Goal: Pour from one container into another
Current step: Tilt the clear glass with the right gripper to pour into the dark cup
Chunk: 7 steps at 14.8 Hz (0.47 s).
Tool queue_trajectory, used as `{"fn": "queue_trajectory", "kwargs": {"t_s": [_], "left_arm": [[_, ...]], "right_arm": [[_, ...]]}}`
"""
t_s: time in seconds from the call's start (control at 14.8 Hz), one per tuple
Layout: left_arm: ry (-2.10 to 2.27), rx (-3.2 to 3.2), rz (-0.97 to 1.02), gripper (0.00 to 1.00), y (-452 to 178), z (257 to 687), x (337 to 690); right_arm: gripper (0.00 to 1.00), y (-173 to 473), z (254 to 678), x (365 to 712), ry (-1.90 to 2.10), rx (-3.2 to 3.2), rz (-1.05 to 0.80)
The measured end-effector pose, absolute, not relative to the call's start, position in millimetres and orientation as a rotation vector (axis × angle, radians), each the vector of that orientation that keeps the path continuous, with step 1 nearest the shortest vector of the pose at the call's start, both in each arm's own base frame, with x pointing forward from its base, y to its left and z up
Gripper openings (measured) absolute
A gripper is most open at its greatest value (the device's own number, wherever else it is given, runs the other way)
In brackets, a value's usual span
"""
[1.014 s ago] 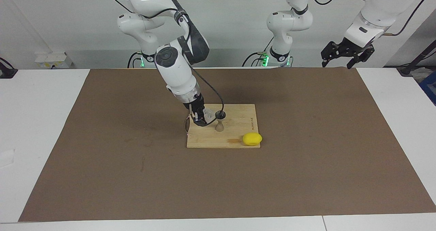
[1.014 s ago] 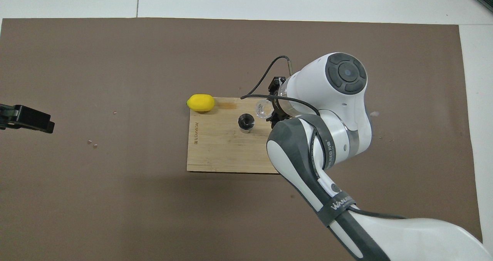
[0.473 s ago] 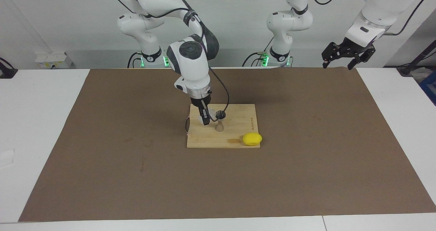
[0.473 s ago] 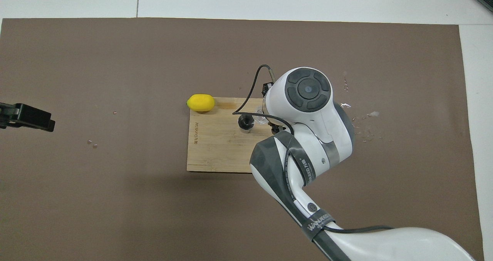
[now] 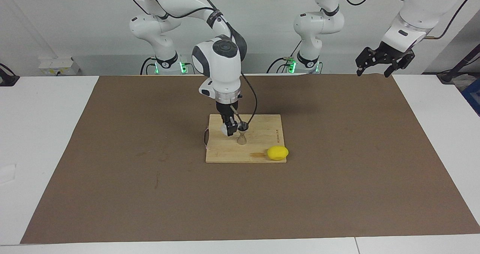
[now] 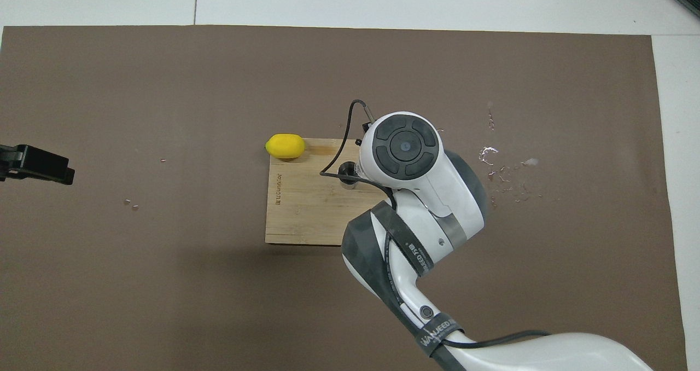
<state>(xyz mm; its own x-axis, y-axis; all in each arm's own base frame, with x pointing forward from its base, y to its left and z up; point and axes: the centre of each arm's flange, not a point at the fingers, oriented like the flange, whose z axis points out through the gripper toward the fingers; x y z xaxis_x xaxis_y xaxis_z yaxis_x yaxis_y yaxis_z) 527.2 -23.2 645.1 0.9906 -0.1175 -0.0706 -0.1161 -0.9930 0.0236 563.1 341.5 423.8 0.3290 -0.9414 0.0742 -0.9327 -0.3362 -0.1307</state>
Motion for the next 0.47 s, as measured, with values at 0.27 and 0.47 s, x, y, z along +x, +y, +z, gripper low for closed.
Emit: {"fn": "queue_trajectory", "kwargs": {"t_s": [0.27, 0.47], "left_arm": [[-0.179, 3.115, -0.114, 1.0, -21.9, 644.5, 527.3], [-0.181, 3.115, -0.114, 1.0, -22.5, 644.5, 527.3]], "right_arm": [[0.5, 346.0, 424.7, 560.8, 1.745, -2.533, -0.247], [0.5, 346.2, 425.2, 560.8, 1.743, -2.533, -0.249]]}}
